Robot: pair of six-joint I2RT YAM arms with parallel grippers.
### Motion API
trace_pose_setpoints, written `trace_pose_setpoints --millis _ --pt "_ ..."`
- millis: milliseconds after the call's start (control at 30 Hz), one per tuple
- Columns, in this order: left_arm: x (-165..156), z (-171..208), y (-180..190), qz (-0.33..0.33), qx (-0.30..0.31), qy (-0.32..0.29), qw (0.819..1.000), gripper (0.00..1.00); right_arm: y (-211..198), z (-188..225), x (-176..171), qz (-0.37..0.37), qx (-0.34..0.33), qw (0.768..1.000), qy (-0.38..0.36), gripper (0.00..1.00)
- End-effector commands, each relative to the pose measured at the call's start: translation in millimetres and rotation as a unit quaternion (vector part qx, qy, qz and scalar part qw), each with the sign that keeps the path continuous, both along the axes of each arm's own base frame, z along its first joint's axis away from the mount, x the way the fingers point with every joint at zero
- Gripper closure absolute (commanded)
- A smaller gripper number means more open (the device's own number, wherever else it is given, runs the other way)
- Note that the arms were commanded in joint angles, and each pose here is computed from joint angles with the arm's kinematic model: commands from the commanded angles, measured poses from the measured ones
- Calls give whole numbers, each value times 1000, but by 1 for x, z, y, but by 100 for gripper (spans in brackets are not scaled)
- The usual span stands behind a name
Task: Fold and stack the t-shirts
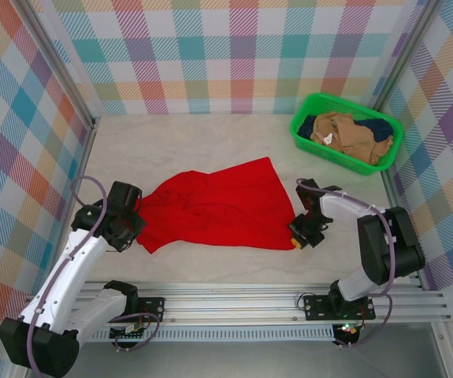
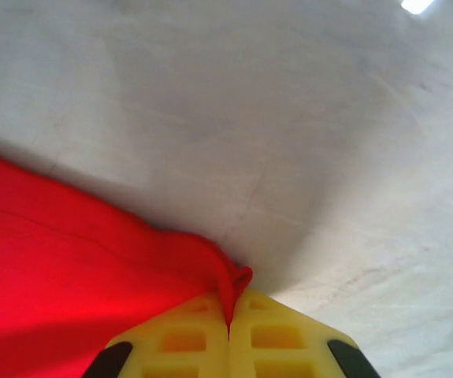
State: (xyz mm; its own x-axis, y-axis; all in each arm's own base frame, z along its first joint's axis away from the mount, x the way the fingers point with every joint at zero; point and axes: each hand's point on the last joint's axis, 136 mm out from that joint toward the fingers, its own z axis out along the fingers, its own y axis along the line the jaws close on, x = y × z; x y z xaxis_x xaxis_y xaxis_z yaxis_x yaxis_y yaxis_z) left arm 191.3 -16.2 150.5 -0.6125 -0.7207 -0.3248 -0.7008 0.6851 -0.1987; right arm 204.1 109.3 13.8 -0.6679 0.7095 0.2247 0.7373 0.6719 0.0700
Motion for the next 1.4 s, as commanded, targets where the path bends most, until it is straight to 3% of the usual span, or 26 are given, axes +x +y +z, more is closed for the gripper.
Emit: trace_pose_setpoints --millis 0,200,300,400,567,700,800,933,1067,1133,1300,1367 --pt "22 16 -8 -20 -4 -37 999 100 30 35 82 55 29 987 -150 100" --pt "118 110 -4 -13 -21 -154 988 100 47 188 182 133 15 923 -360 100" --pt "164 184 8 1 -29 -237 971 100 51 264 208 141 21 887 -440 100" --pt "186 258 24 22 -28 -315 948 100 49 335 218 141 23 845 -516 100" --pt "169 353 37 42 -24 -428 903 100 38 431 198 139 26 773 -618 100" --pt "131 408 44 44 -6 -501 864 100 28 488 159 142 32 716 -682 100" --pt "102 446 51 53 14 -553 832 100 25 516 131 144 49 687 -711 100" --pt "95 473 53 58 12 -589 806 100 29 528 119 140 78 679 -717 100" --pt "128 475 47 48 0 -586 809 100 44 517 137 137 117 696 -695 100" --pt "155 466 44 41 -10 -575 817 100 51 505 155 129 142 713 -674 100" --pt "241 407 45 28 -58 -509 859 100 71 458 216 100 197 764 -607 100" --pt "272 385 46 19 -74 -491 868 100 76 448 244 88 220 767 -597 100"
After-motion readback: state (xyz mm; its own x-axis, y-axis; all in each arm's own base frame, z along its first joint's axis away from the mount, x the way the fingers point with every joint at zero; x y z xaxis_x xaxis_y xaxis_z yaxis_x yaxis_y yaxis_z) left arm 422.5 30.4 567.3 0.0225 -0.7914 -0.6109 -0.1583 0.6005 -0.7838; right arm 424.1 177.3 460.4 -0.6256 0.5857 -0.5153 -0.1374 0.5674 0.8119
